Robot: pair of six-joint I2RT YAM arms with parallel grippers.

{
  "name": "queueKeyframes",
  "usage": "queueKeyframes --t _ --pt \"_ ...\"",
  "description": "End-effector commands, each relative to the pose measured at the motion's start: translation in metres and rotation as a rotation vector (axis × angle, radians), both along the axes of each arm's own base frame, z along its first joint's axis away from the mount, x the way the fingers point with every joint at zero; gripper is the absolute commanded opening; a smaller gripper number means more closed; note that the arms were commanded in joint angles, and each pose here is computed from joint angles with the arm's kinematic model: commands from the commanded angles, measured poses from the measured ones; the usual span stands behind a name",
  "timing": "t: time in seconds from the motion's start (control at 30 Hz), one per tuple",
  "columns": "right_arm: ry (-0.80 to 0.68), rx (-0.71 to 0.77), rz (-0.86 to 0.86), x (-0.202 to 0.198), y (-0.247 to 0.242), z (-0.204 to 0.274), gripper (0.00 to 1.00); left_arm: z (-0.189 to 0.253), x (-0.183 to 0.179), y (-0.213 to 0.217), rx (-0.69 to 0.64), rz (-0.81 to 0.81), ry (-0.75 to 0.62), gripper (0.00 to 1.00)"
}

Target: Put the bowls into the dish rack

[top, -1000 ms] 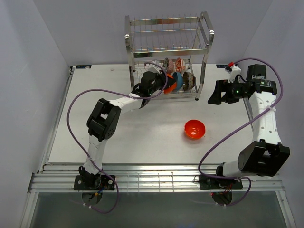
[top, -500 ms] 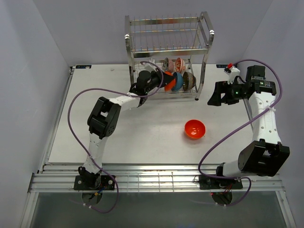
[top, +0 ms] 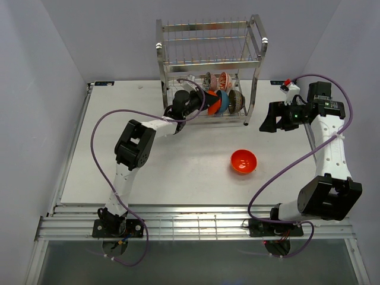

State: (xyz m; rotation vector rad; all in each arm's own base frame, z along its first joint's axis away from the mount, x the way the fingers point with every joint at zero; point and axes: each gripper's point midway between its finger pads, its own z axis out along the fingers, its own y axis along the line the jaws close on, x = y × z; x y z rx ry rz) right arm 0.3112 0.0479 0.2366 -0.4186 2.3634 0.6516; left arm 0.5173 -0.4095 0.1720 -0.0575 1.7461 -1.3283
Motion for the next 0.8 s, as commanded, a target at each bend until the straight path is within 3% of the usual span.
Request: queueKeyframes --t 0.0,0.5,0.6,0.77 --pt "0.011 0.018 0.02 -0.002 0.003 -0.004 0.9 0.037 0.004 -0.002 -0.068 -0.013 -0.057 0.0" --pt "0.031 0.024 0.026 -0.003 0.004 -0.009 0.9 0.024 0.013 0.001 -0.124 0.0 0.023 0.0" --pt "0.032 0.024 0.026 -0.003 0.004 -0.008 0.9 0.015 0.015 0.003 -0.118 0.018 0.055 0.06" --pt "0.031 0.018 0.025 -0.003 0.003 -0.008 0.9 0.008 0.02 0.005 -0.11 0.042 0.062 0.06"
